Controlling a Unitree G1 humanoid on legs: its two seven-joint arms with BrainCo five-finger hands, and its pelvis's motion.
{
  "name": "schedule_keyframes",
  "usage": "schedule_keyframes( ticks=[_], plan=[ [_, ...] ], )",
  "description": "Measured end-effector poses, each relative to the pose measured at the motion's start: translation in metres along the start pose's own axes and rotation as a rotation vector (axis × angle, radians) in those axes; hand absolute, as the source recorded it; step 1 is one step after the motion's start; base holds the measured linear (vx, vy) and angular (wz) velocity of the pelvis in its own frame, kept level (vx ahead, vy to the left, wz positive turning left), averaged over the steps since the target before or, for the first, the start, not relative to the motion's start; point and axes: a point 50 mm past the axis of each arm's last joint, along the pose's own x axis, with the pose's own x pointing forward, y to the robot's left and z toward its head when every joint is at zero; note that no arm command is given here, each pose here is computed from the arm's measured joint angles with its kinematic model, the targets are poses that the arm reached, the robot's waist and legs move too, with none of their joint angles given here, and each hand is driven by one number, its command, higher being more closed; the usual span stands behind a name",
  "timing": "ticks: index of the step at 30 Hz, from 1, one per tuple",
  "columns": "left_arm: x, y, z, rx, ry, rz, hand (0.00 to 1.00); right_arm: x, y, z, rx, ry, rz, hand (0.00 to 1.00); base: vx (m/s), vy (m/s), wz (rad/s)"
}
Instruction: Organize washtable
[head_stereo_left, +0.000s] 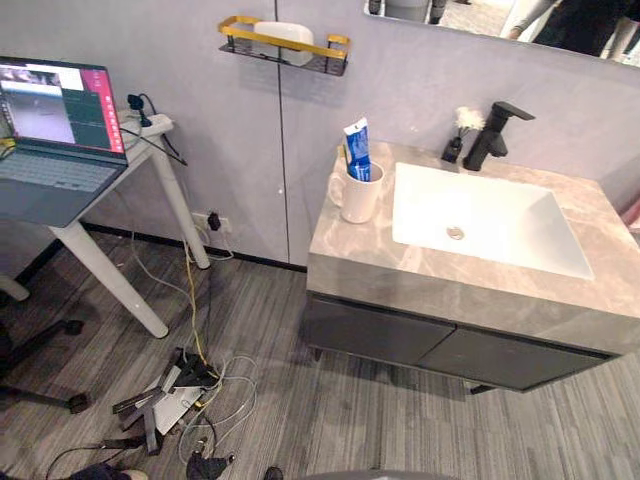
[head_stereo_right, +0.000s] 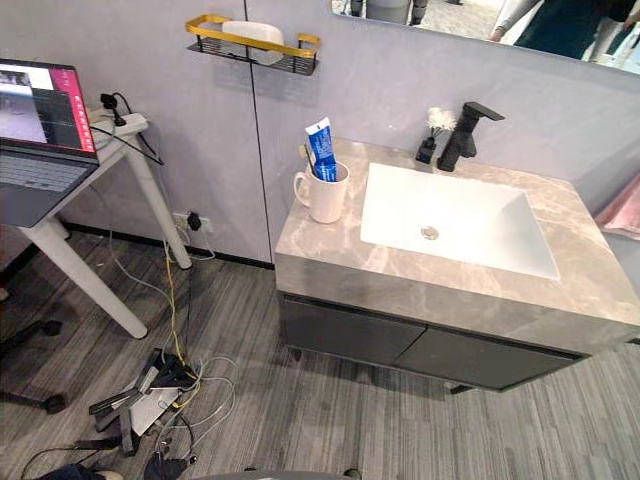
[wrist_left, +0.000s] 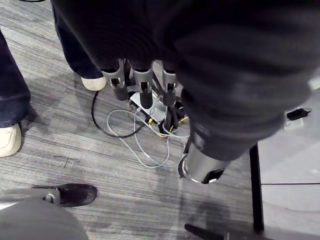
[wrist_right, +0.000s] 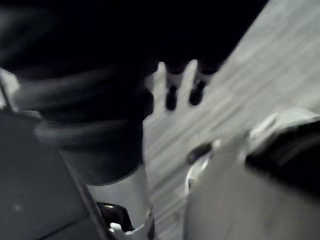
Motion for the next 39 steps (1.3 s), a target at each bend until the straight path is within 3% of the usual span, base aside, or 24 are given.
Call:
schedule_keyframes(
  ticks=[6,9,14,18,22,24,27,32,39],
  plan=[
    [-0.002,-0.008,0.048,-0.029,-0.216,0.005,1.00,0.000,0.003,-0.001,-0.106,-0.013,0.005,0.00,0.04,0.028,0.33],
    [-0.015,-0.025,0.088,-0.124,-0.392,-0.067,1.00,0.000,0.006,0.005,-0.191,-0.043,0.024,0.00,0.02,0.027,0.13],
    [-0.072,-0.047,0.176,-0.248,-0.817,-0.212,1.00,0.000,0.010,0.012,-0.337,-0.086,0.043,0.00,0.01,0.005,0.04],
    [-0.122,-0.044,0.229,-0.343,-1.125,-0.280,1.00,0.000,0.010,0.015,-0.392,-0.102,0.049,0.00,0.02,0.002,0.04],
    [-0.173,-0.050,0.278,-0.410,-1.406,-0.443,1.00,0.001,0.008,0.019,-0.433,-0.115,0.054,0.00,0.02,0.001,0.06],
    [-0.204,-0.063,0.297,-0.436,-1.526,-0.610,1.00,0.002,0.006,0.023,-0.460,-0.128,0.058,0.00,0.03,0.000,0.05],
    [-0.232,-0.080,0.308,-0.420,-1.600,-0.808,1.00,0.002,0.004,0.026,-0.474,-0.132,0.063,0.00,0.00,-0.001,-0.02],
    [-0.244,-0.102,0.320,-0.358,-1.601,-0.967,1.00,0.003,-0.001,0.025,-0.485,-0.113,0.050,0.00,0.00,-0.015,-0.08],
    [-0.214,-0.135,0.346,-0.167,-1.466,-0.924,1.00,0.002,0.009,0.029,-0.511,-0.136,0.095,0.00,-0.06,0.010,-0.32]
  ],
)
